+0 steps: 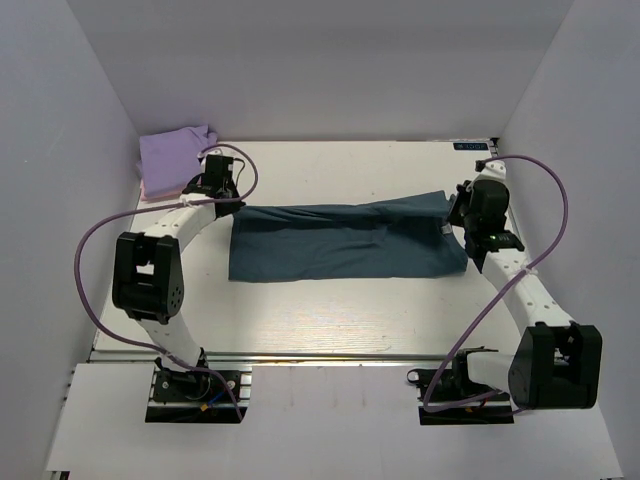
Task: Fold and stack the t-shirts
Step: Fold the other side of the tshirt into a rectangle
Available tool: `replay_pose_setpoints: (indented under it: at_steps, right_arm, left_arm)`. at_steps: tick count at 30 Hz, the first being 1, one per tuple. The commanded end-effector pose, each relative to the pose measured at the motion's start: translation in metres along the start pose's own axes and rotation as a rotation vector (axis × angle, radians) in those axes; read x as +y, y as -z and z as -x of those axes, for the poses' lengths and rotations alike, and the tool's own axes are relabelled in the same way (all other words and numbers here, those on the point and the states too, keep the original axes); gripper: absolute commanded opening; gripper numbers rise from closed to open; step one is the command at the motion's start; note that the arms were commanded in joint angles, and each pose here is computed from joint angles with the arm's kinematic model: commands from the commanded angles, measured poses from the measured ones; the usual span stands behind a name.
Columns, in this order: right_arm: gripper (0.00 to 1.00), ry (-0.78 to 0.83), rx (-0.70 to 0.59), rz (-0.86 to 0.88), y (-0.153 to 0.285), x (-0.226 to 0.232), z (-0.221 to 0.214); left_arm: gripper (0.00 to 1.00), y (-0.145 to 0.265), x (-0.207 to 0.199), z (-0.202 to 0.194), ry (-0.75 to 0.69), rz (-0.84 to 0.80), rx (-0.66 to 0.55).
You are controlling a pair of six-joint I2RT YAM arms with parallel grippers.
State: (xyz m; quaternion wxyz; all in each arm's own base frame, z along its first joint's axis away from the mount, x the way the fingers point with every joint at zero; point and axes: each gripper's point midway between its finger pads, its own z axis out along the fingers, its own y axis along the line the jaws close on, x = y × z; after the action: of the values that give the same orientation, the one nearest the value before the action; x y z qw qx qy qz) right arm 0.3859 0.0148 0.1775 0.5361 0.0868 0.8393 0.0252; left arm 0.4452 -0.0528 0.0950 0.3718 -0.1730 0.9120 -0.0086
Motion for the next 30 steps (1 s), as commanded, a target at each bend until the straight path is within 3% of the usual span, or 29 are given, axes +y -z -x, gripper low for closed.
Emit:
replay_pose_setpoints:
  at_steps: [1, 7, 15, 27, 28, 30]
  right_arm:
    - [0.0, -0.011, -0.066, 0.013, 0.011, 0.004, 0.024]
    - [0.0, 0.0, -0.068, 0.003, 0.011, 0.002, 0.025]
    - [0.0, -0.013, -0.042, 0.04, 0.006, 0.012, 0.025]
    - [0.0, -0.116, 0.22, 0.089, 0.037, 0.007, -0.1]
    - [0.08, -0.121, 0.242, 0.096, 0.039, 0.008, -0.107]
    - [0.27, -0.123, 0.286, 0.097, 0.042, 0.007, -0.124]
  left_arm:
    - [0.0, -0.003, 0.001, 0.029, 0.02, 0.04, -0.059]
    - [0.0, -0.009, -0.011, 0.054, 0.028, 0.036, -0.091]
    - [0.0, -0.037, -0.004, 0.047, 0.056, 0.091, -0.029]
    - [0.0, -0.036, 0.022, -0.005, 0.074, 0.122, 0.082]
    - [0.0, -0.035, 0.021, -0.006, 0.075, 0.114, 0.086]
    - [0.11, -0.029, 0.024, -0.01, 0.068, 0.127, 0.113]
